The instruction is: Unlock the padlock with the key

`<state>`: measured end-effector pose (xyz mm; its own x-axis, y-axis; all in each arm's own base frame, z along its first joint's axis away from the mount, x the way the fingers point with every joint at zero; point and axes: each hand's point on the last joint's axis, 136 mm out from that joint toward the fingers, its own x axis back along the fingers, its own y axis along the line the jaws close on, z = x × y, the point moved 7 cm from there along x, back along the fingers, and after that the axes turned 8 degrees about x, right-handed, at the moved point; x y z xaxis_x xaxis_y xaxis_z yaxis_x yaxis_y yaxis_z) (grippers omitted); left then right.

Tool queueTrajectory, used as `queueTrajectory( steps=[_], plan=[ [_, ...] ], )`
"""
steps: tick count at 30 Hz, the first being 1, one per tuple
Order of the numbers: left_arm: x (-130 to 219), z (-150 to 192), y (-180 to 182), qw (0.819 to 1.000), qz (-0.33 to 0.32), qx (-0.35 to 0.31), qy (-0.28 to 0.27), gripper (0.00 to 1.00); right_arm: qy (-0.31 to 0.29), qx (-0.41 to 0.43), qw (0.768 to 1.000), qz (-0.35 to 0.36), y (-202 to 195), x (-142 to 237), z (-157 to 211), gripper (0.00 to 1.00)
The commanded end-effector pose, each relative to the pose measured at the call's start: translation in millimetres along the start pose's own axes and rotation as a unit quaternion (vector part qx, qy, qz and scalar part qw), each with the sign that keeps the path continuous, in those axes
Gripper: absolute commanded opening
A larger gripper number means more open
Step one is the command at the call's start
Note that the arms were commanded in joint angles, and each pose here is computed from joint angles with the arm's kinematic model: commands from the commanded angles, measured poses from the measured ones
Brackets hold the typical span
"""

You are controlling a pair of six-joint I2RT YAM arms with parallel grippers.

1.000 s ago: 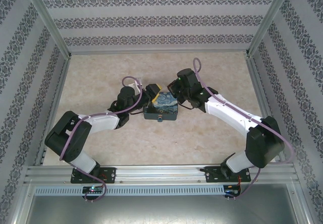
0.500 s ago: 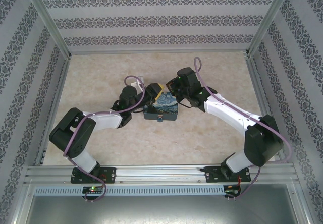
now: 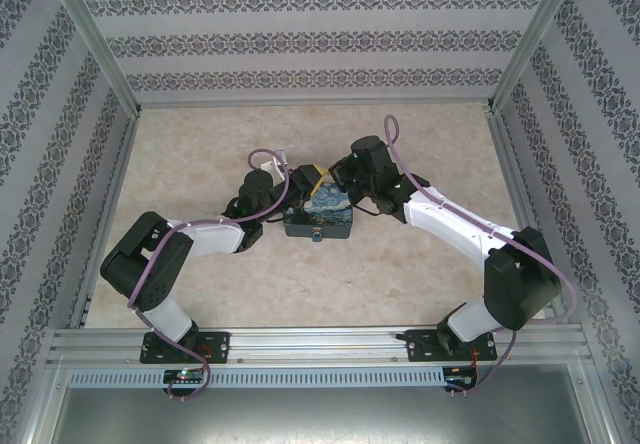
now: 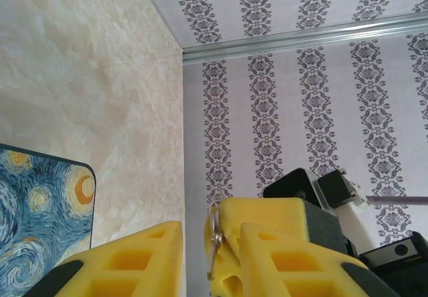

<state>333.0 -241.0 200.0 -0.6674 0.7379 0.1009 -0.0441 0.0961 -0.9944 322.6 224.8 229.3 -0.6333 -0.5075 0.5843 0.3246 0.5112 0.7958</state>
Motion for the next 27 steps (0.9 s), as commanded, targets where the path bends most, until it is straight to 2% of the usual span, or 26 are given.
queueTrajectory(
  steps=[1,13,23,27],
  plan=[
    [-4.2,2.0,-17.6,0.999,0.034,-0.015,-0.007,0.30,0.001,-0.002,1.000,-0.002,-2.7,-0.1,0.4,0.00],
    [-5.3,2.0,-18.3,0.999,0.031,-0.020,-0.006,0.22,0.001,-0.003,1.000,0.001,-7.2,0.5,0.9,0.00],
    [-3.5,5.5,-10.6,1.000,0.022,-0.019,-0.005,0.21,0.002,-0.003,1.000,-0.001,-6.2,-1.1,0.7,0.00],
    [-3.9,6.5,-10.1,1.000,0.021,-0.020,-0.004,0.15,0.003,-0.003,1.000,-0.002,-5.4,-1.0,1.0,0.00]
  ],
)
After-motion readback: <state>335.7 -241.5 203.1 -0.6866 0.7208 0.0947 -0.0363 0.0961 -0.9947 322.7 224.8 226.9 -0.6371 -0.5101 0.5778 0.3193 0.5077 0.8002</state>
